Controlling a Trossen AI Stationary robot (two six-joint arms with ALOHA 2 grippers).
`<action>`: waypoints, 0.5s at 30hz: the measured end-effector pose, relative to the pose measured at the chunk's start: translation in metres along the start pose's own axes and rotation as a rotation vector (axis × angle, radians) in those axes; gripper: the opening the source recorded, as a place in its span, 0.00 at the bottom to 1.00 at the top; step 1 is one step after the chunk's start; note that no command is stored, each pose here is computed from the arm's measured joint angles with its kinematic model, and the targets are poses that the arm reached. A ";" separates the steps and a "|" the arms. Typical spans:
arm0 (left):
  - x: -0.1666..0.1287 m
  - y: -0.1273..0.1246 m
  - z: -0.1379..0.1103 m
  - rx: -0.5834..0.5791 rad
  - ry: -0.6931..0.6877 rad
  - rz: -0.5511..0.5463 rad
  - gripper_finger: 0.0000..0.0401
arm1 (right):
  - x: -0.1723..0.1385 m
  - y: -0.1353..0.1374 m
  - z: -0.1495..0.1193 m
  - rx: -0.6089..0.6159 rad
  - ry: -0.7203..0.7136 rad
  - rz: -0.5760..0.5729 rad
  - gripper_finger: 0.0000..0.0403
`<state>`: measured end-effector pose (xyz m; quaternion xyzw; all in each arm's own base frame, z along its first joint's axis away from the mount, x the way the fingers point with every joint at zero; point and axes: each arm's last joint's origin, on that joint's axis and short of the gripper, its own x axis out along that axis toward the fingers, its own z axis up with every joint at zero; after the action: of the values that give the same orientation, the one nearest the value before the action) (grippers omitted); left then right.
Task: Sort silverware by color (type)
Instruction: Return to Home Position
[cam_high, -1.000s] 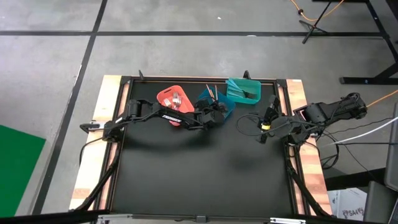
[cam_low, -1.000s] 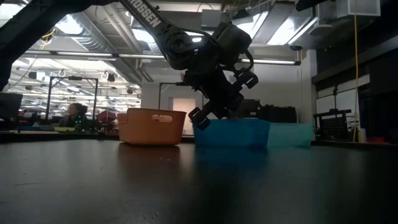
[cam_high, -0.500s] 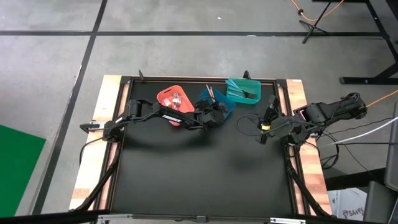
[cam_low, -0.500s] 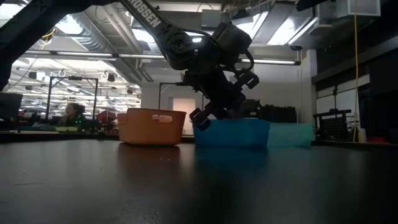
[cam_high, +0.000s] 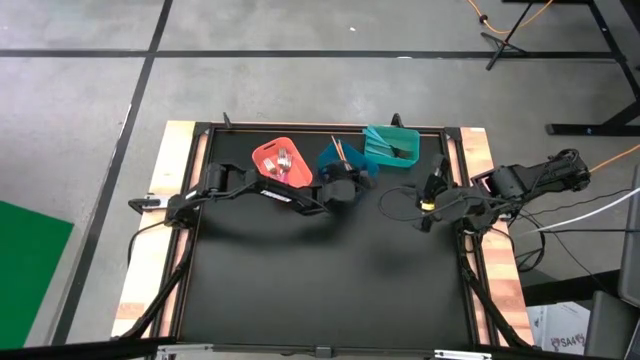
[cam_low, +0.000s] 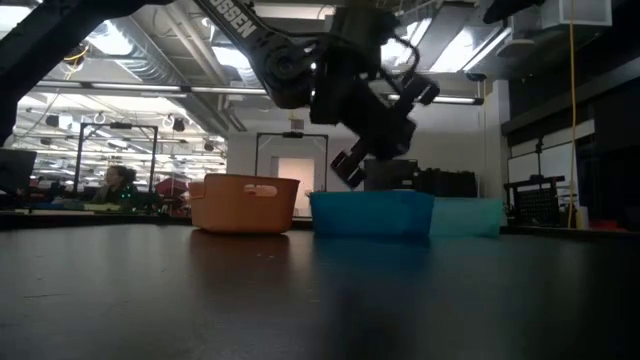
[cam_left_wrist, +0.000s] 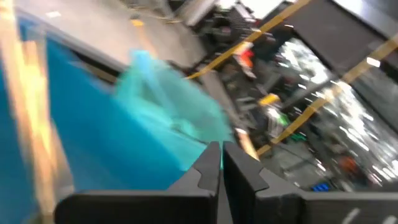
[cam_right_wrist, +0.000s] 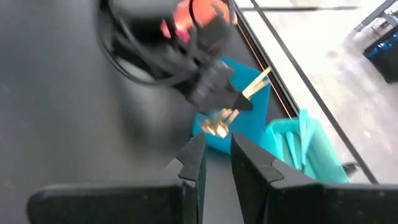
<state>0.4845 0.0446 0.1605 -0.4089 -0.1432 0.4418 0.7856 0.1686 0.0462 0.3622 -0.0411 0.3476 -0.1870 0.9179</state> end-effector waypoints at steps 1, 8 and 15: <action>-0.002 -0.004 0.000 0.020 0.001 -0.033 0.02 | 0.000 -0.001 -0.002 -0.014 0.017 -0.006 0.15; -0.019 -0.036 0.009 0.130 0.104 -0.287 0.00 | -0.001 -0.005 -0.011 0.003 0.100 -0.042 0.15; -0.053 -0.076 0.030 0.417 0.202 -0.616 0.00 | -0.001 -0.003 -0.013 0.028 0.140 0.032 0.15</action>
<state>0.4813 -0.0037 0.2446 -0.2198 -0.0882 0.1621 0.9579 0.1590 0.0447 0.3536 -0.0095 0.4089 -0.1796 0.8947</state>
